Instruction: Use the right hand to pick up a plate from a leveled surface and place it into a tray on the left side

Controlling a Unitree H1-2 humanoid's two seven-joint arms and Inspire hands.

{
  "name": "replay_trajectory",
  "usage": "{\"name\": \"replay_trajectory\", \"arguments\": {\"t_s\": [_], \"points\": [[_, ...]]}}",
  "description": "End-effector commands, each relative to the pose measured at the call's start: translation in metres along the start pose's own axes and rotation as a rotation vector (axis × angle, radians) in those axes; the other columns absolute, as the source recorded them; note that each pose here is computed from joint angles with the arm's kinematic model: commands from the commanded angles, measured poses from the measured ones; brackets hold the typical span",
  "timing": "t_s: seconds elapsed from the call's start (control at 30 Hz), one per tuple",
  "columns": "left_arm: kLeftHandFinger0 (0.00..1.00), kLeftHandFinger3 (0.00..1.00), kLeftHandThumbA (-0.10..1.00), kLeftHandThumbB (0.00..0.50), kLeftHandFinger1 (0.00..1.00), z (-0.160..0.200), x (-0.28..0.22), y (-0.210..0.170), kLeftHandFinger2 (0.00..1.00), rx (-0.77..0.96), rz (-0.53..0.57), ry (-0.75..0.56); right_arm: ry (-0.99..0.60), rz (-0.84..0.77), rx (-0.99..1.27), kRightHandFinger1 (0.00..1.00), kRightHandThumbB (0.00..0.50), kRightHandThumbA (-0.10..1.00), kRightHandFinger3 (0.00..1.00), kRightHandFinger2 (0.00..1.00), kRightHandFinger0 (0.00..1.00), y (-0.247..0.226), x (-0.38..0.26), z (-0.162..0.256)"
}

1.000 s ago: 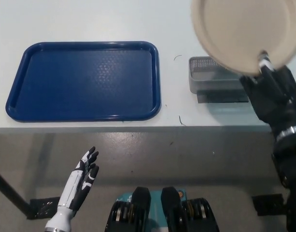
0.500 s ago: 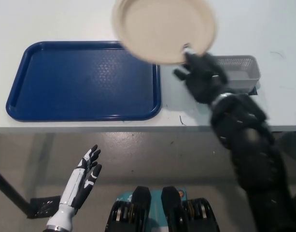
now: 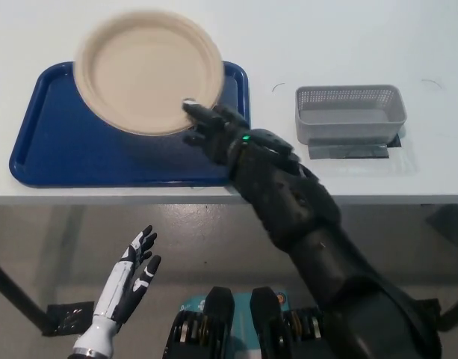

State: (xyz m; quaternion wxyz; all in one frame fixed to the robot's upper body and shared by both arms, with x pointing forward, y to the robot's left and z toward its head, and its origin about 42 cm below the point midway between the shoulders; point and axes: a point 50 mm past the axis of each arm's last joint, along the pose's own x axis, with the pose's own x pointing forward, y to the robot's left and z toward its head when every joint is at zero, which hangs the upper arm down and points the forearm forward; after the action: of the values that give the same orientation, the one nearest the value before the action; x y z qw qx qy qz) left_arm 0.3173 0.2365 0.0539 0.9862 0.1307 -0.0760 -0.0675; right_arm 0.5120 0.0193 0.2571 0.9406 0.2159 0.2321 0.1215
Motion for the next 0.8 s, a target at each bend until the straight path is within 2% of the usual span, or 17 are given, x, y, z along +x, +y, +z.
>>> {"name": "replay_trajectory", "arguments": {"t_s": [0.0, 0.03, 0.07, 0.1, 0.13, 0.17, 0.2, 0.27, 0.3, 0.33, 0.37, 0.4, 0.43, 0.5, 0.6, 0.7, 0.77], "points": [[1.0, 1.0, 0.88, 0.245, 1.0, 0.011, 0.014, 0.002, 1.0, 0.016, -0.023, -0.065, -0.147, 0.091, -0.123, 0.33, 0.111, -0.1, 0.82, 0.84, 0.0, 0.045, 0.002, 0.025], [1.0, 1.0, 0.87, 0.238, 1.0, 0.012, 0.015, 0.002, 1.0, 0.015, -0.025, -0.069, -0.147, 0.095, -0.124, 0.35, 0.121, -0.1, 0.77, 0.85, 0.0, 0.046, 0.004, 0.023], [1.0, 1.0, 0.87, 0.237, 1.0, 0.012, 0.015, 0.001, 1.0, 0.016, -0.029, -0.069, -0.142, 0.084, -0.14, 0.4, 0.137, -0.1, 0.85, 0.87, 0.0, 0.047, 0.007, 0.019], [1.0, 1.0, 0.87, 0.237, 1.0, 0.013, 0.016, 0.0, 1.0, 0.016, -0.033, -0.069, -0.139, 0.073, -0.154, 0.42, 0.143, -0.1, 0.92, 0.86, 0.0, 0.047, 0.008, 0.018], [1.0, 1.0, 0.87, 0.238, 1.0, 0.013, 0.017, 0.0, 1.0, 0.011, -0.036, -0.069, -0.136, 0.069, -0.164, 0.42, 0.13, -0.1, 0.99, 0.86, 0.0, 0.047, 0.01, 0.017], [1.0, 1.0, 0.86, 0.239, 1.0, 0.013, 0.017, -0.001, 1.0, 0.013, -0.038, -0.069, -0.132, 0.066, -0.18, 0.42, 0.133, -0.1, 0.97, 0.87, 0.0, 0.046, 0.011, 0.017], [1.0, 1.0, 0.86, 0.228, 1.0, 0.013, 0.017, 0.0, 1.0, 0.021, -0.039, -0.078, -0.121, 0.046, -0.21, 0.43, 0.157, -0.1, 1.0, 0.89, 0.0, 0.046, 0.011, 0.017], [1.0, 1.0, 0.86, 0.231, 1.0, 0.015, 0.019, -0.001, 1.0, 0.026, -0.046, -0.086, -0.123, 0.032, -0.228, 0.37, 0.17, -0.1, 0.69, 0.81, 0.0, 0.045, 0.012, 0.02], [1.0, 1.0, 0.86, 0.228, 1.0, 0.015, 0.02, -0.001, 1.0, 0.022, -0.049, -0.087, -0.085, 0.054, -0.185, 0.67, 0.268, 0.2, 1.0, 1.0, 0.21, 0.043, 0.013, 0.022], [1.0, 1.0, 0.86, 0.227, 1.0, 0.015, 0.02, -0.001, 1.0, 0.02, -0.052, -0.088, -0.062, 0.067, -0.159, 0.63, 0.287, 0.31, 1.0, 1.0, 0.18, 0.042, 0.013, 0.023], [1.0, 1.0, 0.86, 0.23, 1.0, 0.015, 0.021, -0.001, 1.0, 0.023, -0.052, -0.088, -0.043, 0.118, -0.191, 1.0, 0.365, 0.56, 1.0, 1.0, 0.61, 0.04, 0.014, 0.024], [1.0, 1.0, 0.86, 0.232, 1.0, 0.017, 0.023, 0.0, 1.0, 0.034, -0.053, -0.094, -0.034, 0.147, -0.228, 1.0, 0.412, 0.67, 1.0, 1.0, 0.92, 0.039, 0.014, 0.028], [1.0, 1.0, 0.86, 0.232, 1.0, 0.018, 0.023, 0.001, 1.0, 0.038, -0.054, -0.097, -0.031, 0.161, -0.258, 1.0, 0.442, 0.75, 1.0, 1.0, 1.0, 0.037, 0.014, 0.03], [1.0, 1.0, 0.86, 0.221, 1.0, 0.018, 0.023, 0.0, 1.0, 0.037, -0.055, -0.1, -0.039, 0.191, -0.306, 1.0, 0.467, 0.83, 1.0, 1.0, 1.0, 0.033, 0.014, 0.033], [1.0, 1.0, 0.87, 0.231, 1.0, 0.019, 0.026, 0.0, 1.0, 0.039, -0.062, -0.104, -0.057, 0.236, -0.373, 1.0, 0.498, 0.94, 1.0, 1.0, 1.0, 0.029, 0.013, 0.04], [1.0, 1.0, 0.88, 0.237, 1.0, 0.018, 0.025, -0.001, 1.0, 0.028, -0.067, -0.101, -0.042, 0.277, -0.417, 1.0, 0.493, 0.96, 1.0, 1.0, 1.0, 0.03, 0.011, 0.048], [1.0, 1.0, 0.87, 0.246, 1.0, 0.019, 0.026, -0.002, 1.0, 0.027, -0.07, -0.102, -0.026, 0.306, -0.411, 1.0, 0.5, 0.92, 1.0, 1.0, 1.0, 0.028, 0.01, 0.054]]}}
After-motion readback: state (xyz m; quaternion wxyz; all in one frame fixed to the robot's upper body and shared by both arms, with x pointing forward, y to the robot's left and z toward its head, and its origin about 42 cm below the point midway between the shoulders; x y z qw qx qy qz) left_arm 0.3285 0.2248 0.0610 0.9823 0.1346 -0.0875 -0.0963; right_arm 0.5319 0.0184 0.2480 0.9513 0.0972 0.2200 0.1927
